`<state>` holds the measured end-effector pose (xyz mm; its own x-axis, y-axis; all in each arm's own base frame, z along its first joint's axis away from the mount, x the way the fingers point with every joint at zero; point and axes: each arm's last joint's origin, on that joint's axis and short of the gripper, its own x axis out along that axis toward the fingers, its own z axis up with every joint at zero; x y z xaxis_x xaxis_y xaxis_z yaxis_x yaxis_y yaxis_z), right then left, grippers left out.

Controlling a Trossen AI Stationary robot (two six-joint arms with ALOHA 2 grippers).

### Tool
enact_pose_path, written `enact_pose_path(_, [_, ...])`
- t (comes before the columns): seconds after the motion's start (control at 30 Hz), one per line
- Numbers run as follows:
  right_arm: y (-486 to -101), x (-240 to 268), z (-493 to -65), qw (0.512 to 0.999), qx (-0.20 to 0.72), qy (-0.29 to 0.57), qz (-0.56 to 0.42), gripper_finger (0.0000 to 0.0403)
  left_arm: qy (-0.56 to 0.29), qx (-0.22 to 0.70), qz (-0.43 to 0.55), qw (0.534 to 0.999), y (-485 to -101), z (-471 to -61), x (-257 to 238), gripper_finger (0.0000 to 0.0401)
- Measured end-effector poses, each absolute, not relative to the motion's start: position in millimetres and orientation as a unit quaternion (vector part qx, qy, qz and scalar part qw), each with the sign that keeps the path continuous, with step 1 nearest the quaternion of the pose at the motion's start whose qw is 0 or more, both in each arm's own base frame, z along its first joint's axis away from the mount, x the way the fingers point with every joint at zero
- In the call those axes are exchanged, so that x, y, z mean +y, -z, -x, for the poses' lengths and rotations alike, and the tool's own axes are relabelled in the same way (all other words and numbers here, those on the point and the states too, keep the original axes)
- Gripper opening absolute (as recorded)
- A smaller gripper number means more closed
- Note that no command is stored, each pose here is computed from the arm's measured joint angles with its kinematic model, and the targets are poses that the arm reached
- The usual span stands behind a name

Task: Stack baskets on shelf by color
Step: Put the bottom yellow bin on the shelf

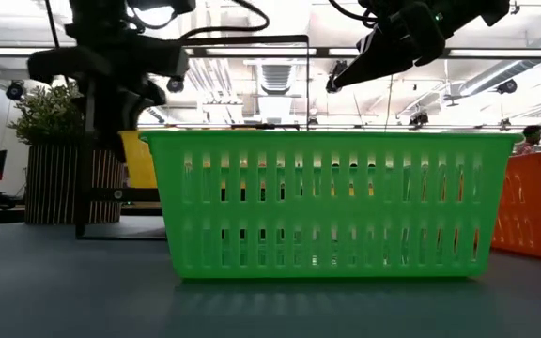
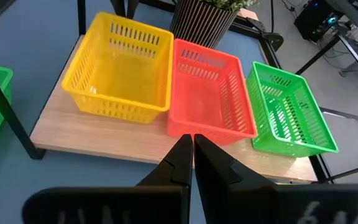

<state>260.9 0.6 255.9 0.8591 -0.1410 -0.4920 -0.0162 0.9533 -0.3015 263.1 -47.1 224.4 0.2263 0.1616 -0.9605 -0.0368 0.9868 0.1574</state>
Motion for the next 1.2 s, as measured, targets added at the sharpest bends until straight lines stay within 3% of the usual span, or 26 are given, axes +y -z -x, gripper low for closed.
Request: enact_pose_path(1.2, [-255.6,0.5,-260.8,0.952,0.264,0.033,0.148,0.0009,-0.044,0.585,-0.089,0.805,-232.5,-271.2,-46.9,0.0001])
